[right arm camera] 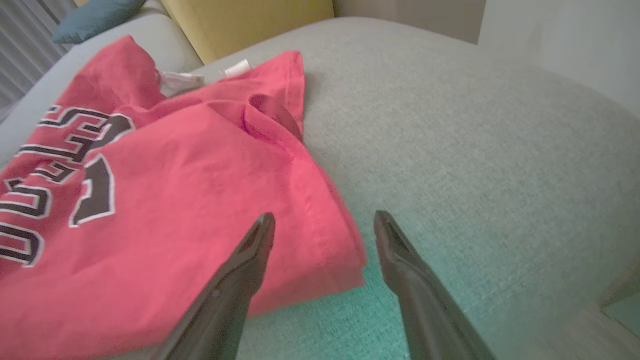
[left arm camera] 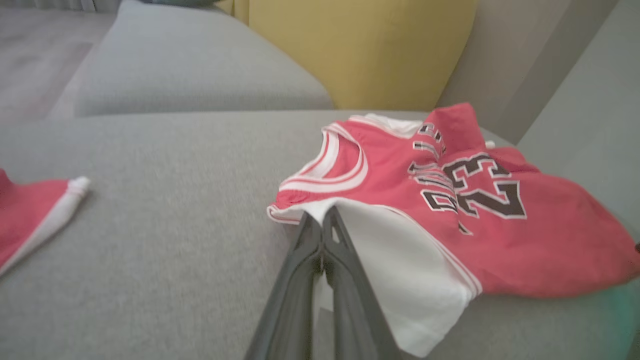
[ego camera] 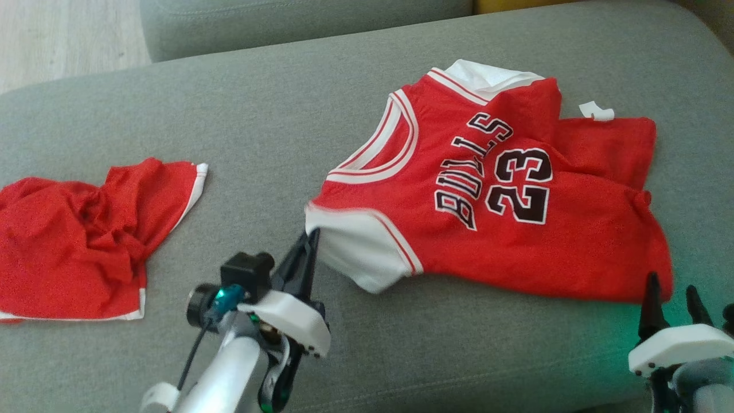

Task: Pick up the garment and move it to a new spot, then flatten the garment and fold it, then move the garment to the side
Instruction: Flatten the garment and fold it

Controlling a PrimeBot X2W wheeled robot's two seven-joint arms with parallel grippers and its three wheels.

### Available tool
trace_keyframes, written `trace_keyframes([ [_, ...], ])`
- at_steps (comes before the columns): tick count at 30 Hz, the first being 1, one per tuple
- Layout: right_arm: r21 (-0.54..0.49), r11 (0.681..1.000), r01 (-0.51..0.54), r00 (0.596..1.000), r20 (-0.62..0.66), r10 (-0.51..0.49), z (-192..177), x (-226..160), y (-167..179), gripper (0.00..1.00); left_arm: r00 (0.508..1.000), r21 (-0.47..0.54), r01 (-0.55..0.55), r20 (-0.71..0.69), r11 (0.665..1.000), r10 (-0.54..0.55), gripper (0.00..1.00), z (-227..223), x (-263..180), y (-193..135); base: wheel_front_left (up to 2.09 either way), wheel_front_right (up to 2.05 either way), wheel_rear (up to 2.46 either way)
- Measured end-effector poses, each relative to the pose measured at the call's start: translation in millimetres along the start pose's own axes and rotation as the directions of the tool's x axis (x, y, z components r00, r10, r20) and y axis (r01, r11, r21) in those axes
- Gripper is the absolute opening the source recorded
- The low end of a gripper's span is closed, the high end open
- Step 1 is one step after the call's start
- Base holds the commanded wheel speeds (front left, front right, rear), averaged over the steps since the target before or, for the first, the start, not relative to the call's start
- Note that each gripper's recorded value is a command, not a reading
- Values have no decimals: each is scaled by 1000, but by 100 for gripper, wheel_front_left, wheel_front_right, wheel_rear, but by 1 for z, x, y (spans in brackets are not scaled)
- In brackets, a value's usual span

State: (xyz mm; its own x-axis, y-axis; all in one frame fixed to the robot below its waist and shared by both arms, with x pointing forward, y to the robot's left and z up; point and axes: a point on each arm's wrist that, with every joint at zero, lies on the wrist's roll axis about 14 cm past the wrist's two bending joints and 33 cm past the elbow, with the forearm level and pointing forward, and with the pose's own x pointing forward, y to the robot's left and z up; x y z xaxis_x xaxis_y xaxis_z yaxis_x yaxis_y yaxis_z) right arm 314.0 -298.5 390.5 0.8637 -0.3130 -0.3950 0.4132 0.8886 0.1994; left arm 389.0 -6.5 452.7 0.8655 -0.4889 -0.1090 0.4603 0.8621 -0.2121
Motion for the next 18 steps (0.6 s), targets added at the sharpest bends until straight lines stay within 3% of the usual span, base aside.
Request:
trace_keyframes([
  [5,-15,1000,20,998,-67,-21,-19,2,-5,100,994,2,-52,100,999,52,0,29,0,12,0,0,0],
  [18,-40,997,-59,991,-125,54,-35,1,20,100,996,0,-52,78,999,51,0,19,-6,11,0,0,0],
])
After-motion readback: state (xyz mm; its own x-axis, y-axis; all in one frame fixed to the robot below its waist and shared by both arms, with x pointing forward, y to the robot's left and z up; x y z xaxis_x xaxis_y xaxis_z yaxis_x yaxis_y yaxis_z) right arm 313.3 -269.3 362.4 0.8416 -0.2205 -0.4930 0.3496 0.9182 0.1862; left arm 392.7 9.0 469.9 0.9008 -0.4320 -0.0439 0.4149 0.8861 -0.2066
